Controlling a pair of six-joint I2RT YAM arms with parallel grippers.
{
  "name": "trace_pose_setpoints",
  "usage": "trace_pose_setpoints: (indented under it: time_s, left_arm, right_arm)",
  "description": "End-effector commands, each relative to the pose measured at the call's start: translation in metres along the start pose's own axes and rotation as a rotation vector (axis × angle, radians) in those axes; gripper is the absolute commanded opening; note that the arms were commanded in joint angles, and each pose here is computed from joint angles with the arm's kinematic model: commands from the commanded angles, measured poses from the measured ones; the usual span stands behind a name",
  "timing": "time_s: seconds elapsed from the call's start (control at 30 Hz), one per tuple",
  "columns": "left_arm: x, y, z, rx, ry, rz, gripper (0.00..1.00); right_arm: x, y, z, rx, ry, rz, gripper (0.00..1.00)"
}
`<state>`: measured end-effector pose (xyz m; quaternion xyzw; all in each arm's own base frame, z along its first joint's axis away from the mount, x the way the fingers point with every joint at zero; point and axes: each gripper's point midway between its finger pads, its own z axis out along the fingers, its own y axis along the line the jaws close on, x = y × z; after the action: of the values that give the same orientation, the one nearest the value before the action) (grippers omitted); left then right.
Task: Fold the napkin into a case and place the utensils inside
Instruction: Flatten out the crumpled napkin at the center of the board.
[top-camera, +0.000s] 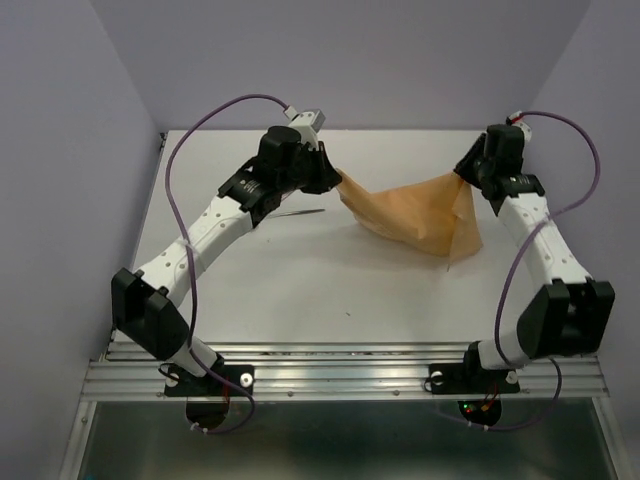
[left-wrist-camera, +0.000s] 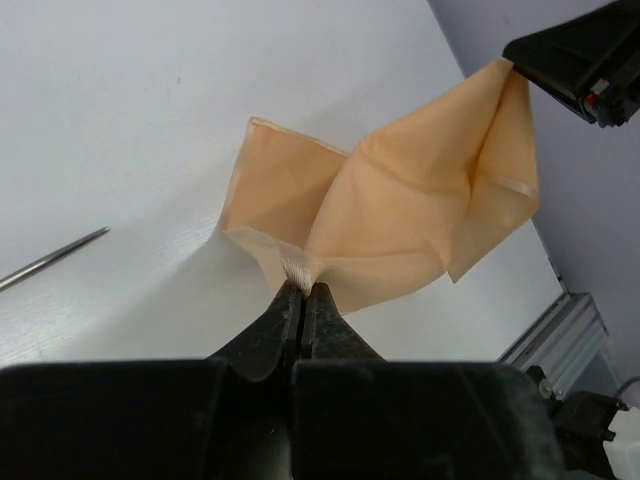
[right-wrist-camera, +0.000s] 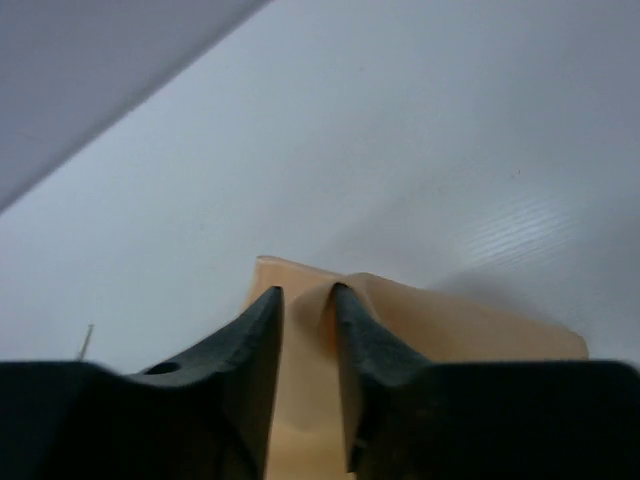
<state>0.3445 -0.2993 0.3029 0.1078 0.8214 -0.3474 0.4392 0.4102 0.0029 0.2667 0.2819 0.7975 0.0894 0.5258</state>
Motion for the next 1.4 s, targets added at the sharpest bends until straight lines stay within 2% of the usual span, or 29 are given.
trace_pose_setpoints:
  time_s: [0.0,0.03,0.07,0.17,0.27,0.33,0.37,0.47,0.63,0.77,1.07,1.27,1.37]
  left_arm:
    - [-0.016,0.018,0.030,-0.049,-0.040,0.017,0.00]
    - [-0.017,0.021,0.035,-0.057,-0.041,0.011,0.00]
    - [-0.017,0.023,0.041,-0.061,-0.038,0.010,0.00]
    - [-0.013,0.033,0.058,-0.083,-0.026,-0.008,0.00]
    - [-0.002,0.040,0.066,-0.099,0.013,-0.019,0.00]
    - [0.003,0.043,0.067,-0.100,0.024,-0.022,0.00]
    - [0.008,0.045,0.067,-0.107,0.034,-0.023,0.00]
    - [0.015,0.051,0.065,-0.116,0.051,-0.028,0.00]
    - [0.022,0.052,0.060,-0.110,0.070,-0.033,0.00]
    - [0.030,0.053,0.059,-0.103,0.092,-0.034,0.00]
    - [0.039,0.055,0.058,-0.102,0.104,-0.054,0.00]
    - [0.037,0.054,0.058,-0.100,0.102,-0.046,0.00]
    - [0.037,0.054,0.057,-0.105,0.105,-0.041,0.00]
  right_arm:
    - [0.005,-0.010,0.065,0.111,0.072,-0.142,0.50]
    - [0.005,-0.016,0.079,0.143,0.083,-0.165,0.65]
    - [0.007,-0.015,0.105,0.169,0.106,-0.179,0.69]
    - [0.022,-0.025,0.126,0.247,0.189,-0.191,0.72]
    - [0.045,-0.023,0.111,0.172,0.250,-0.175,0.73]
    - [0.058,-0.022,0.100,0.131,0.276,-0.148,0.73]
    - [0.087,-0.039,0.091,0.151,0.340,-0.147,0.73]
    - [0.110,-0.045,0.059,0.122,0.369,-0.108,0.72]
    - [0.172,-0.074,0.007,0.109,0.450,-0.002,0.65]
    - [0.196,-0.094,-0.007,0.150,0.469,0.032,0.61]
    - [0.234,-0.095,-0.012,0.099,0.576,0.064,0.61]
    - [0.239,-0.084,0.006,0.056,0.558,0.093,0.60]
    - [0.235,-0.080,0.023,0.053,0.531,0.102,0.56]
